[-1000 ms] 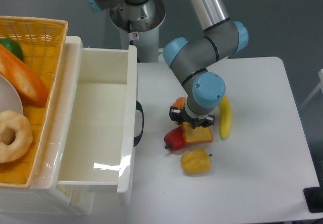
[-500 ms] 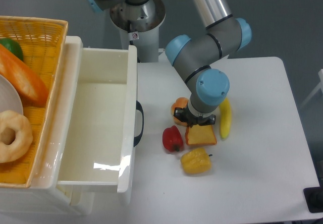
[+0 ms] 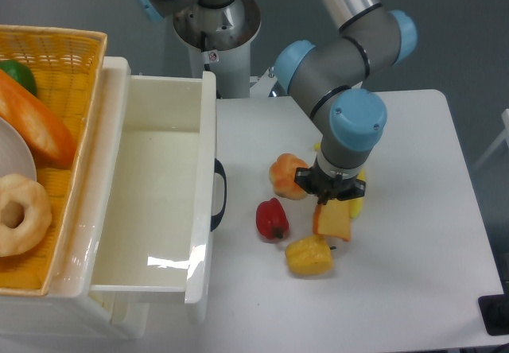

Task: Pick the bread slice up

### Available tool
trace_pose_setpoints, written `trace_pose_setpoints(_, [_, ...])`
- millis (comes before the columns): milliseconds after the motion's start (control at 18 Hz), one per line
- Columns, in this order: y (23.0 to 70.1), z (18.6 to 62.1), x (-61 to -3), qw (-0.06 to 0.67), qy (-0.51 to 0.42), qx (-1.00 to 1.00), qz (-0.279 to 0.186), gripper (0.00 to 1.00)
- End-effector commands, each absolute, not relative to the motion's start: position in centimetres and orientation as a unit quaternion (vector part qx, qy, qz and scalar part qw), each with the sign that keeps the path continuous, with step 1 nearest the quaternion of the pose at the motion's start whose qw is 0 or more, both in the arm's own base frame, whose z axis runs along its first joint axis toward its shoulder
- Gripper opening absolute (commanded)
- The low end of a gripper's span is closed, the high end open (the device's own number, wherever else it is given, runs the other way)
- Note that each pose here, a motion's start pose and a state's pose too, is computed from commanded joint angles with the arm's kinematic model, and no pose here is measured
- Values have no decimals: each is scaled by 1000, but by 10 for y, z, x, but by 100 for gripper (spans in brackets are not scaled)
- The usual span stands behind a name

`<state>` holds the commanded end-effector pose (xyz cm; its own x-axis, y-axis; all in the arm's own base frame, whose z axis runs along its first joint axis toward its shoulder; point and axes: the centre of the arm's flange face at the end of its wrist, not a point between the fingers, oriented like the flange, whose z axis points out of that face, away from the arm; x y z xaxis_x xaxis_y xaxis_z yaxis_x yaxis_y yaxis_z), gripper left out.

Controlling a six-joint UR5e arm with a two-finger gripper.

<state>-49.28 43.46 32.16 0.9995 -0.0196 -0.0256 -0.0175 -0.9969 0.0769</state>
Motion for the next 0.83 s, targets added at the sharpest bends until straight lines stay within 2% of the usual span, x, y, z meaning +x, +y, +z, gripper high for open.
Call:
trace_pose_setpoints(444, [397,366,-536,22,-60,997,-41,0])
trace_pose_setpoints(833, [366,386,-562,4,-68,997,-36,0])
